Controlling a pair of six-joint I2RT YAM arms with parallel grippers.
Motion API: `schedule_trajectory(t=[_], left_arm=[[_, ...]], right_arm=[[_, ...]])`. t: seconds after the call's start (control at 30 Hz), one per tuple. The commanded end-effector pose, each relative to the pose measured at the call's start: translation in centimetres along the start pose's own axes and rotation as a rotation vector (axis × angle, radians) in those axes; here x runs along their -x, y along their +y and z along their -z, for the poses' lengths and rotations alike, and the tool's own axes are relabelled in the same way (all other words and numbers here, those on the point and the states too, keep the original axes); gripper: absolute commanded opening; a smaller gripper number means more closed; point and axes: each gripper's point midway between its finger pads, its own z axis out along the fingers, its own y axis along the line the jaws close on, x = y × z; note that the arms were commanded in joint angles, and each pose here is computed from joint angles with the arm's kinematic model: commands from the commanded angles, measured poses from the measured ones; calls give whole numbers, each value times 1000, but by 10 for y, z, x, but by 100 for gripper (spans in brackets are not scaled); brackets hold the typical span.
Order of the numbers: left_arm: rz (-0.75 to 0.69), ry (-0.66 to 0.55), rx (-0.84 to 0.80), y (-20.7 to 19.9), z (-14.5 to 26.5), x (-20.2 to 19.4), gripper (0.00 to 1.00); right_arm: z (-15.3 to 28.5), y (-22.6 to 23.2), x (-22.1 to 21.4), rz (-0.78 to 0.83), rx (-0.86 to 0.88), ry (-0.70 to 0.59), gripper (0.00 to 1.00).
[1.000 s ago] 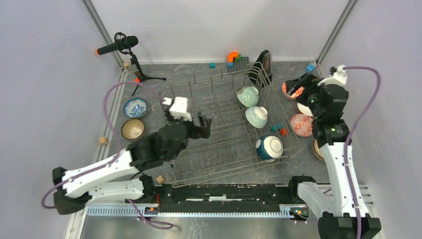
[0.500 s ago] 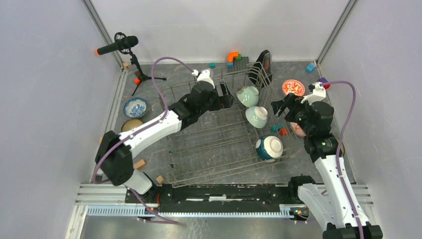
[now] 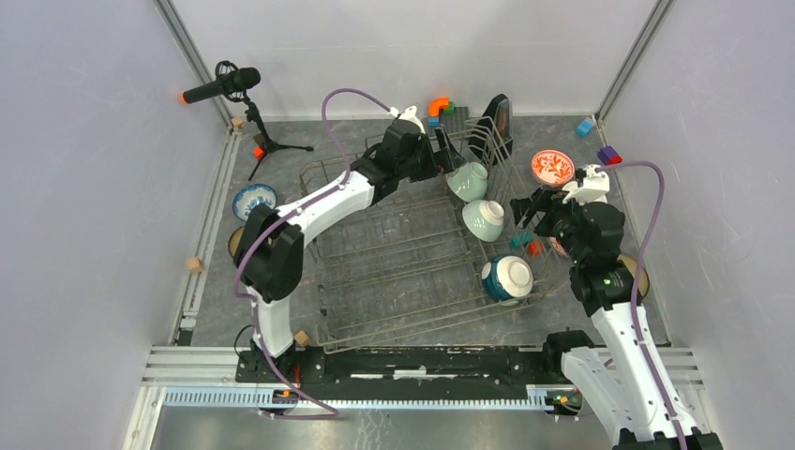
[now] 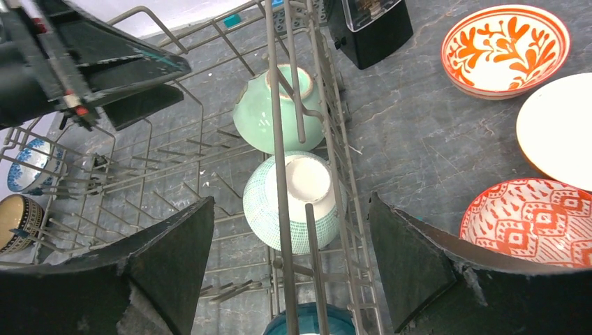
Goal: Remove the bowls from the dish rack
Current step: Pick up the bowl from the dish rack.
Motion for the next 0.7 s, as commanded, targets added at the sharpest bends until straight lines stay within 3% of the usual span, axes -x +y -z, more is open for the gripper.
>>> schedule_trajectory(t=[0.0, 0.3, 0.67], left_arm=[[65, 26, -18, 2, -15, 4, 94], [158, 115, -37, 17, -41, -14, 90], [280, 177, -174, 10, -63, -19, 81]], right_arm=[[7, 0, -18, 22, 9, 34, 85], [9, -5, -32, 32, 3, 44, 86], [9, -2, -34, 27, 21, 41, 87]])
